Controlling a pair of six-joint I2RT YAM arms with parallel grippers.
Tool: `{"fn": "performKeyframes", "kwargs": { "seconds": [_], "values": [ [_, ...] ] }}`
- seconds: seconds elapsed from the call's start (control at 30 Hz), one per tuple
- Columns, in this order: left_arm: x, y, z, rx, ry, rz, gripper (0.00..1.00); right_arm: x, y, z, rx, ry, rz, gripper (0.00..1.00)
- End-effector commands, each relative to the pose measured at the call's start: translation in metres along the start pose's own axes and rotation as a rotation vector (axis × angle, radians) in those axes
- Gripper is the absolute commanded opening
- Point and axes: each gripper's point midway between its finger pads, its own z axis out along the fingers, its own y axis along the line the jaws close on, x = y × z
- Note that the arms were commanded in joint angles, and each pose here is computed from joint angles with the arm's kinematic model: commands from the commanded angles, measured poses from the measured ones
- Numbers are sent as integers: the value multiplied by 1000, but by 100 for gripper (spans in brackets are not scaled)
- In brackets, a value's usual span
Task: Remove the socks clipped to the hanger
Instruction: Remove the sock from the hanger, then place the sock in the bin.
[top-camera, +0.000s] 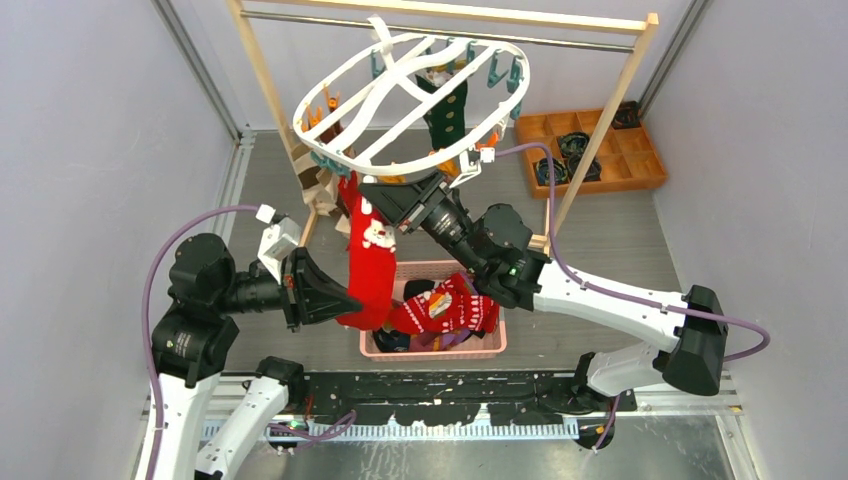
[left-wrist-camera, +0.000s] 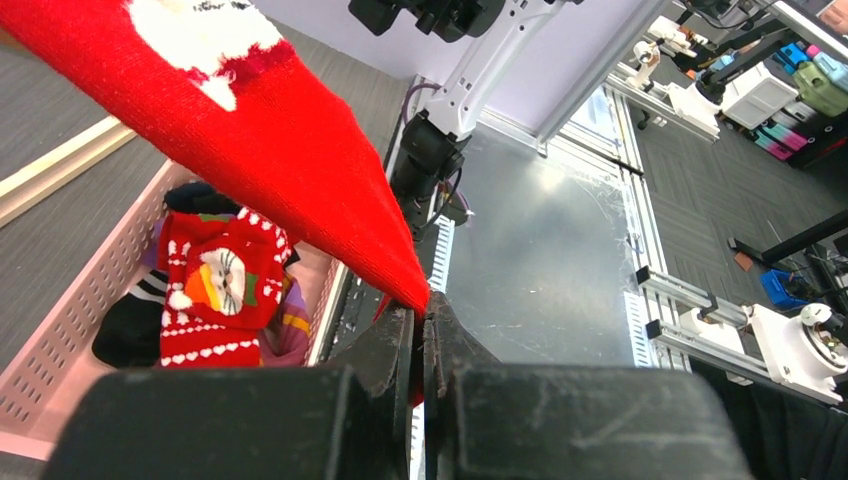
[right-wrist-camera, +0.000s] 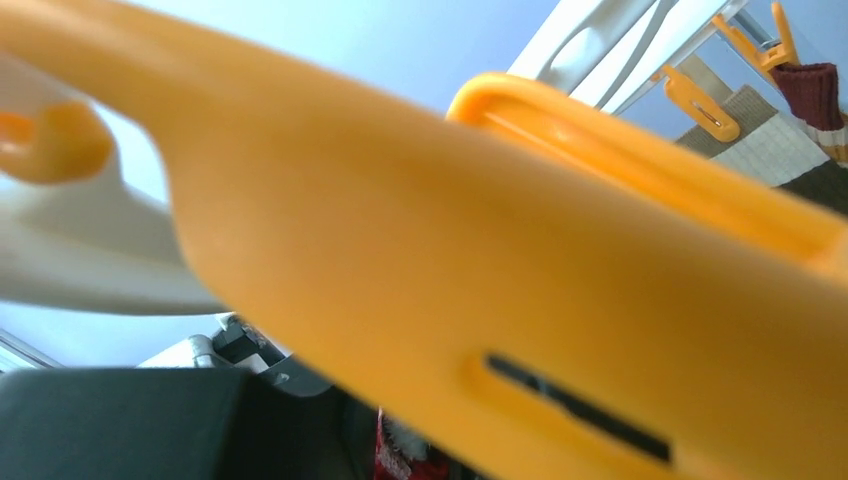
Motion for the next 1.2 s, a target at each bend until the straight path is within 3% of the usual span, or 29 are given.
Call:
{"fn": "performKeyframes", "kwargs": {
  "seconds": [0.0,0.2,0.27,0.4,0.47,0.53,0.57,0.63,0.77,1.0,1.1,1.17],
  "values": [
    [-2,-8,-3,12,3,39,0,-30,41,4,-81,-55,29,2],
    [16,-5,-5,0,44,44,0,-38,39,6,-64,-84,74,1],
    [19,-4,-6,-6,52,54,0,-39,35,4,-43,-89,80,12],
    [25,-3,-7,-10,67,64,0,-39,27,-2,-10,-94,74,13],
    [28,-1,-7,-10,73,70,0,-38,25,-4,5,-80,66,23],
    [31,1,-7,-13,79,79,0,-32,25,-9,11,-35,35,60],
    [32,1,-8,-15,83,81,0,-23,19,-13,33,15,7,74],
    [35,2,-9,-16,94,111,0,-6,15,-27,27,117,-44,81],
    [39,3,-10,-15,103,139,0,37,10,-70,-61,333,-71,84],
    [38,10,-8,-17,112,155,0,98,10,-120,-153,511,-90,81],
    [35,11,-7,-19,110,160,0,111,14,-122,-171,536,-101,73],
    [33,11,-7,-23,108,166,0,115,13,-122,-170,543,-93,60]
  ]
}}
